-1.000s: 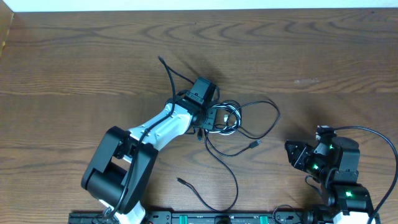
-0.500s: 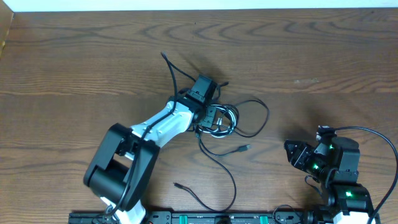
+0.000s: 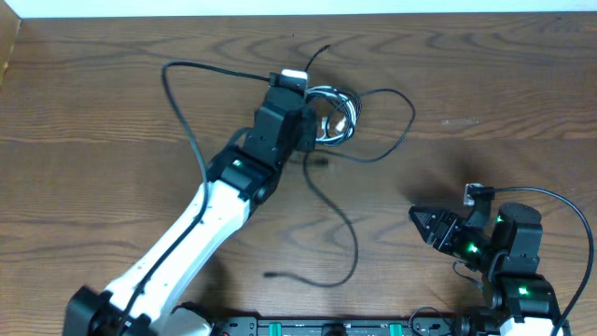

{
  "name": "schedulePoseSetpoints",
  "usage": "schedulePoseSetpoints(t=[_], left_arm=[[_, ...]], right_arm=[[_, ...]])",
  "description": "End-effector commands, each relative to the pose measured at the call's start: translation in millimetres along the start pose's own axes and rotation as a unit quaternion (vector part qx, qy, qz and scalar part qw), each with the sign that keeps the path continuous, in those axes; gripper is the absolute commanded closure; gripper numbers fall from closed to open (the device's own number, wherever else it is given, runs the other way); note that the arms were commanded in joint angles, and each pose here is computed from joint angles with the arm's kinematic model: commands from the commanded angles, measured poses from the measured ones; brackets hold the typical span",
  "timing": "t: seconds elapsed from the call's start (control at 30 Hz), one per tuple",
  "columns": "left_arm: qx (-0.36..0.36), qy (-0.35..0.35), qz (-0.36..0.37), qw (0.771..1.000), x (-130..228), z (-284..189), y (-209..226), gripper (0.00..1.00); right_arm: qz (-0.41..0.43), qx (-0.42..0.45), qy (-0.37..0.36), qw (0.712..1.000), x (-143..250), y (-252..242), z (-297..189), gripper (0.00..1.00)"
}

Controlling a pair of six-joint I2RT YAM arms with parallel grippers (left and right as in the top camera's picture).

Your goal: Untangle cables

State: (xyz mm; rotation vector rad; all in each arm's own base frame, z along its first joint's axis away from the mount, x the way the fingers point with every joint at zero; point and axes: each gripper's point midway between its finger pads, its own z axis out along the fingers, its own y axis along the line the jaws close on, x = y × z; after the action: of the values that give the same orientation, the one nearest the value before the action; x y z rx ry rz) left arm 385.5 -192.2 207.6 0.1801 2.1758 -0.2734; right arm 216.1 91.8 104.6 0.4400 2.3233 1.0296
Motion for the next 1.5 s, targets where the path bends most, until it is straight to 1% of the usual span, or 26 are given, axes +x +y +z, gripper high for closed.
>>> schedulePoseSetpoints(t=[0.0,0.03,0.13,0.3,0.47,0.63,0.73,0.83,0.9,0.97,1.07,1.13,1.3,1.33,1.47], left_arm=[[0.007,-0.032,-0.026,0.999,-22.8,-18.9,-1.9,0.92],[0.034,-0.034,-0.027,0.999,-25.5,-25.4,-10.4,0.92],[0.075,-0.030,-0.026,0.996,-26.1,-32.0,-24.1,0.92],[0.112,-0.008,-0.023,0.993,-17.6,-33.8,-36.6,0.92],[0.154,0.030,-0.020,0.987,-1.2,-37.6,-49.7,0.92],[0.161,0.073,-0.020,0.984,18.7,-39.8,-50.5,0.92],[0.182,0.096,-0.022,0.978,28.5,-43.8,-56.9,0.92],[0.202,0.113,-0.027,0.973,34.8,-47.5,-62.9,0.92],[0.202,0.125,-0.056,0.970,37.2,-48.0,-63.9,0.92],[0.193,0.139,-0.104,0.966,39.4,-46.5,-63.6,0.92],[0.177,0.163,-0.187,0.952,44.1,-43.6,-62.8,0.92],[0.171,0.183,-0.229,0.941,49.1,-42.7,-63.6,0.92],[0.215,0.243,-0.251,0.912,66.2,-42.0,-80.2,0.92],[0.238,0.272,-0.259,0.896,74.0,-41.2,-87.0,0.92],[0.281,0.339,-0.288,0.850,92.2,-35.8,-95.6,0.92]], right_arm=[[0.014,-0.038,0.021,0.999,6.8,17.2,0.9,0.50],[0.000,-0.054,0.025,0.998,7.6,26.0,2.0,0.49],[-0.032,-0.080,0.027,0.996,8.7,40.8,3.8,0.44],[-0.094,-0.123,0.020,0.988,10.0,68.8,6.5,0.42],[-0.119,-0.102,0.000,0.988,8.8,70.0,12.6,0.42],[-0.132,-0.103,-0.003,0.986,10.7,74.7,15.0,0.42],[-0.135,-0.107,-0.003,0.985,10.2,77.1,16.5,0.45],[-0.134,-0.107,-0.003,0.985,9.0,76.8,19.2,0.51],[-0.126,-0.104,0.001,0.987,8.6,75.3,21.9,0.55],[-0.101,-0.094,0.006,0.990,8.7,70.7,25.4,0.59],[-0.060,-0.076,0.016,0.995,9.7,62.0,31.8,0.60],[-0.045,-0.066,0.024,0.997,11.5,56.5,36.3,0.60],[-0.018,-0.045,0.046,0.998,16.9,44.4,46.5,0.62],[-0.015,-0.043,0.052,0.998,18.8,42.7,48.7,0.63],[-0.008,-0.034,0.062,0.997,21.9,37.5,52.4,0.66]])
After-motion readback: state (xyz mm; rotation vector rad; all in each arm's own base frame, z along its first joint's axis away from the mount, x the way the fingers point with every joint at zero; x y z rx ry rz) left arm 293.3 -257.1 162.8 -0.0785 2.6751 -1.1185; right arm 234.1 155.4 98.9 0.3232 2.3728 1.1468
